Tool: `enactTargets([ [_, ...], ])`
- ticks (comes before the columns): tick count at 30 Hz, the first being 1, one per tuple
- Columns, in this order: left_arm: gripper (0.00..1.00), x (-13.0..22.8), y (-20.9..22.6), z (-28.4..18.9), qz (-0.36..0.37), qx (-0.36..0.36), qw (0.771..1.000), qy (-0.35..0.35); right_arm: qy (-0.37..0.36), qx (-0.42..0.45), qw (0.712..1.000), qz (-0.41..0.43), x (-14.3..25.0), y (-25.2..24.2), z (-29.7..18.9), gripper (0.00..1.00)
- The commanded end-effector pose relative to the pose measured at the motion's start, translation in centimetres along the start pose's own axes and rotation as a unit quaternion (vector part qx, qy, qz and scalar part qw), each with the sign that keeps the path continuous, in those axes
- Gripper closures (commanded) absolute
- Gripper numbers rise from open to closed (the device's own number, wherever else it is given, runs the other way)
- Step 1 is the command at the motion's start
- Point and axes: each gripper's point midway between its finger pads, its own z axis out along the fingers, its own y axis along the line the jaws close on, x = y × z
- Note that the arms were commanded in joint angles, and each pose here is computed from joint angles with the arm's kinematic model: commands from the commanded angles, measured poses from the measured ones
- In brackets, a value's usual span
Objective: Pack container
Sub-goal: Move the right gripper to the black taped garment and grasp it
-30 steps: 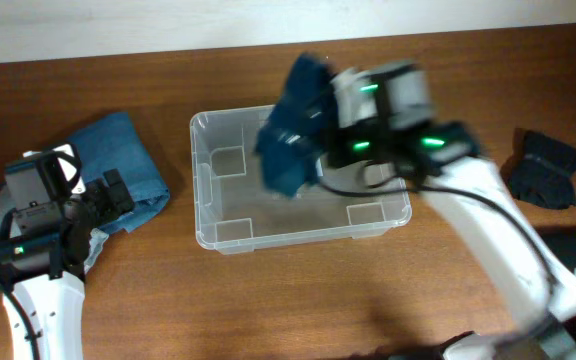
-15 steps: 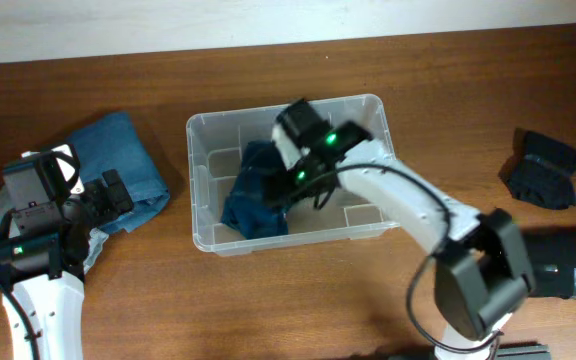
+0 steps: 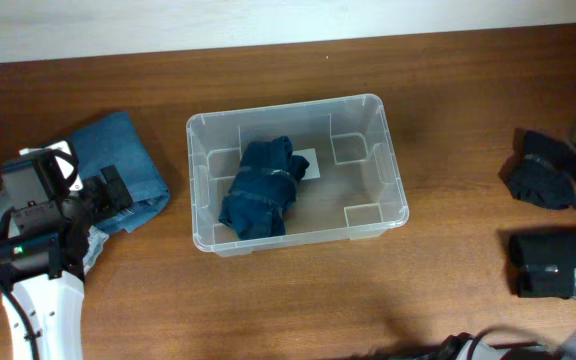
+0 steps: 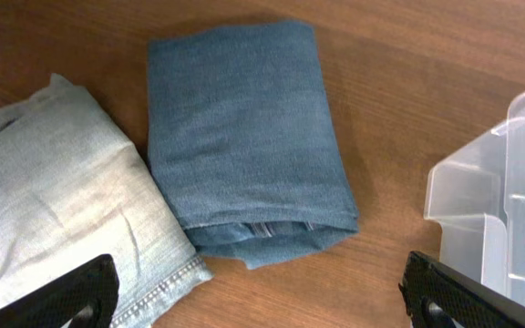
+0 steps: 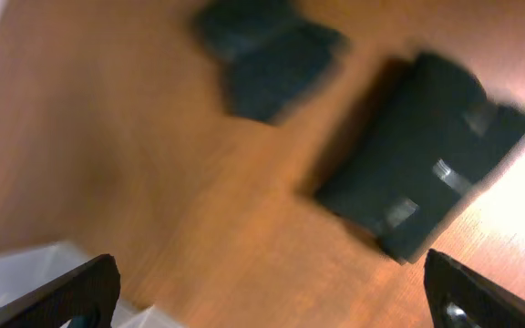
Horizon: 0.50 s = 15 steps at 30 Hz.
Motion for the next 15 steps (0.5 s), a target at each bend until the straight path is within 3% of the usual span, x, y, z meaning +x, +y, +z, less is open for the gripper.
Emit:
enactTargets([
  [1,0.01,-0.8,0.2,-0.4,-0.006,-0.003,1.000,-0.011,0.066,0.003,0.992,0.104,2.6,-6.4,4.1,0.01],
  [3,0.01,-0.8,0.2,-0.4,-0.006,-0.003,1.000,-0.012,0.086,0.002,0.981,0.171,4.5,-10.4,6.9,0.02],
  [7,0.01,-0.9,0.2,-0.4,-0.006,-0.003,1.000,-0.013,0.088,0.007,0.971,0.223,6.8,-13.8,10.1,0.02],
  [15,0.01,-0.9,0.2,-0.3,-0.006,-0.003,1.000,-0.012,0.025,-0.056,0.979,0.196,8.7,-13.2,17.1,0.02],
])
